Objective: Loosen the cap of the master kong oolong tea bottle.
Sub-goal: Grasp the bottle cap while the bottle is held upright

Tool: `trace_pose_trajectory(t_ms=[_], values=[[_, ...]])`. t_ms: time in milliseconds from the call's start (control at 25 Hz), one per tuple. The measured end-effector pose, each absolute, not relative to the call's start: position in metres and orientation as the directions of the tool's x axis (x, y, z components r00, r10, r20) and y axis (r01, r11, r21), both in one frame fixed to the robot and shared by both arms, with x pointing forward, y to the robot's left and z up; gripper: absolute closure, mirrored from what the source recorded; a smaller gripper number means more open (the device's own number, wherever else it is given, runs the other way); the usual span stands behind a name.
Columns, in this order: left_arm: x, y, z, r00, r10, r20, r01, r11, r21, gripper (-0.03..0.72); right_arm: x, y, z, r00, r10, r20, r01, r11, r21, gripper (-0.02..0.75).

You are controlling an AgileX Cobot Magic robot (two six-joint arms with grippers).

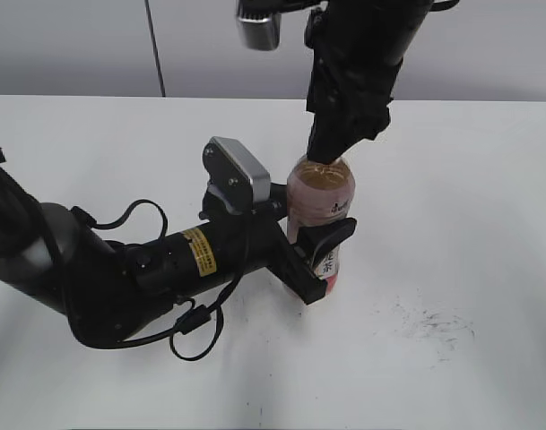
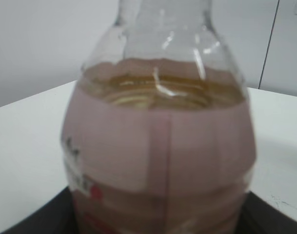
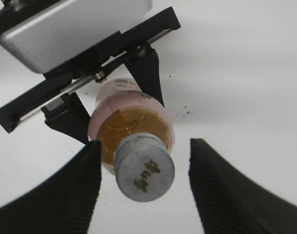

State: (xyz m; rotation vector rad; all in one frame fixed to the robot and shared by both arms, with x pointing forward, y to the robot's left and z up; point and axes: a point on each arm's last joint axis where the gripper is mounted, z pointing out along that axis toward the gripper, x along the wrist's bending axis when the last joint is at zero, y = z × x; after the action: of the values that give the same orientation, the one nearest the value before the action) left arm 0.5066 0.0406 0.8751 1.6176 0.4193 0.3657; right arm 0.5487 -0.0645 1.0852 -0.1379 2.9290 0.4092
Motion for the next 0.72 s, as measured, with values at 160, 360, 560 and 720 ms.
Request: trace_pose_trajectory(t_ms=[160, 360, 560, 720], values=[[0.506, 0.041, 0.875, 0.880, 0.474, -0.012, 0.052, -0.071, 0.996, 0.299, 0.544, -0.065, 1.093, -0.985, 0.084, -0.151, 0.032, 0.948, 0.316, 0.176], [0.506, 0.040, 0.875, 0.881, 0.473, -0.011, 0.052, -0.072, 0.996, 0.299, 0.540, -0.069, 1.105, -0.795, 0.604, 0.044, 0.574, 0.729, 0.373, 0.161], [0.506, 0.040, 0.875, 0.882, 0.472, -0.011, 0.051, -0.072, 0.996, 0.299, 0.540, -0.069, 1.105, -0.508, 0.842, 0.181, 0.839, 0.436, 0.327, 0.168], [0.506, 0.040, 0.875, 0.882, 0.472, -0.011, 0.051, -0.072, 0.996, 0.299, 0.541, -0.068, 1.102, -0.445, 0.872, 0.204, 0.875, 0.375, 0.307, 0.204]])
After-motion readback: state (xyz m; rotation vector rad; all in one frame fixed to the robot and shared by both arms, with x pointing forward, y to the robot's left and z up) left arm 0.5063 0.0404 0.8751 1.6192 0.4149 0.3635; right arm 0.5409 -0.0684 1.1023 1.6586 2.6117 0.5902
